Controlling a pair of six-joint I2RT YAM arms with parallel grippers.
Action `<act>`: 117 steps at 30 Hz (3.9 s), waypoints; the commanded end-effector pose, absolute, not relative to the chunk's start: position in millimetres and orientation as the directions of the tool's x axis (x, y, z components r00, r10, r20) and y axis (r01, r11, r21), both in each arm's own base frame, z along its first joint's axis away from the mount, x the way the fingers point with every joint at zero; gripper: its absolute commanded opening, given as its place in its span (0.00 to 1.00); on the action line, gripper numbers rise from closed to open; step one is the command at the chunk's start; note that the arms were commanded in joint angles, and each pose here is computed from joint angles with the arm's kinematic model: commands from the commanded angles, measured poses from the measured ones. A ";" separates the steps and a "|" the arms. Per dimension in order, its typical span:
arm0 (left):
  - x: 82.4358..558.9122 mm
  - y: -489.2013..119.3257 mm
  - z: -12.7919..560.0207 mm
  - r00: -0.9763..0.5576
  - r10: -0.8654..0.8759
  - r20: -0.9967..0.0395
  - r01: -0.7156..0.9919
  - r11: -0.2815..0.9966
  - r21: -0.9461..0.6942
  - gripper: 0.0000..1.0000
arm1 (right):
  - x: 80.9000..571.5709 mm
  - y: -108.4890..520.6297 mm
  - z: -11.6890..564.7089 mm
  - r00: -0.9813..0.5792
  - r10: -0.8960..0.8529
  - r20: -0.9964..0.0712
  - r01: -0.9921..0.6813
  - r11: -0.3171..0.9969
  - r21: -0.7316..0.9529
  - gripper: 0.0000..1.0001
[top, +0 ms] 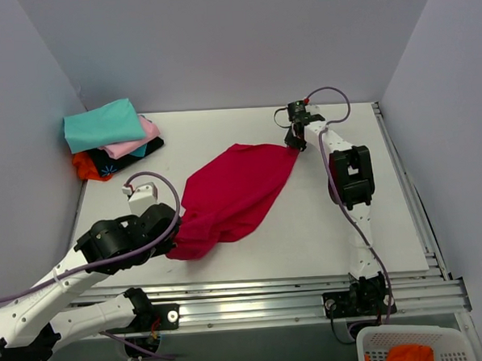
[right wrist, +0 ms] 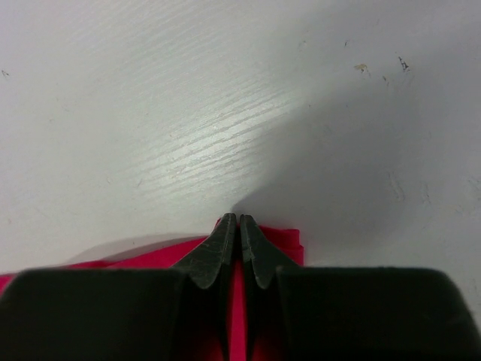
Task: Fold and stack the t-shirts
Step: Flatten the tshirt out
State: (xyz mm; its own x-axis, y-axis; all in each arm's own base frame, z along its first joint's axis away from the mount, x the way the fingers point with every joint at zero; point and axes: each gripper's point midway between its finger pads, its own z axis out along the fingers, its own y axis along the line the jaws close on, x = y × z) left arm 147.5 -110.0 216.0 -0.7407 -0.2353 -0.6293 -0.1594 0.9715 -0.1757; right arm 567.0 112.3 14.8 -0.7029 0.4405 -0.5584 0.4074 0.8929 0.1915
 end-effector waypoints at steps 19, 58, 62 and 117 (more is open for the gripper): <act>177.6 -118.3 276.5 -0.700 0.031 -0.713 0.034 0.999 0.010 0.02 | 495.5 44.8 196.7 -0.576 0.430 -0.695 0.443 0.879 0.177 0.00; 254.3 -158.7 609.6 0.144 0.021 -0.989 0.353 0.933 0.071 0.02 | 330.9 -18.3 545.6 0.158 0.357 -0.921 0.277 0.879 0.389 0.00; 347.5 -183.5 555.6 0.035 0.036 -0.999 0.232 0.972 0.043 0.02 | 408.1 -12.9 479.3 0.029 0.330 -0.943 0.360 0.877 0.318 0.00; 613.5 -136.9 237.7 -0.484 -0.407 -0.775 -0.059 0.898 -0.436 0.91 | 495.9 -126.9 244.1 -0.186 0.438 -0.879 0.836 0.540 0.092 0.96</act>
State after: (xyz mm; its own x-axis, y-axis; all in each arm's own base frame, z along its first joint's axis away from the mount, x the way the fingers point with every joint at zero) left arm 664.0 -125.1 201.6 -0.4531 -0.4457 -0.7721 -0.0557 0.8785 -0.4745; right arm 522.1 -141.9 186.9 -0.2719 0.4065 -0.8723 0.8537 0.5202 -0.0237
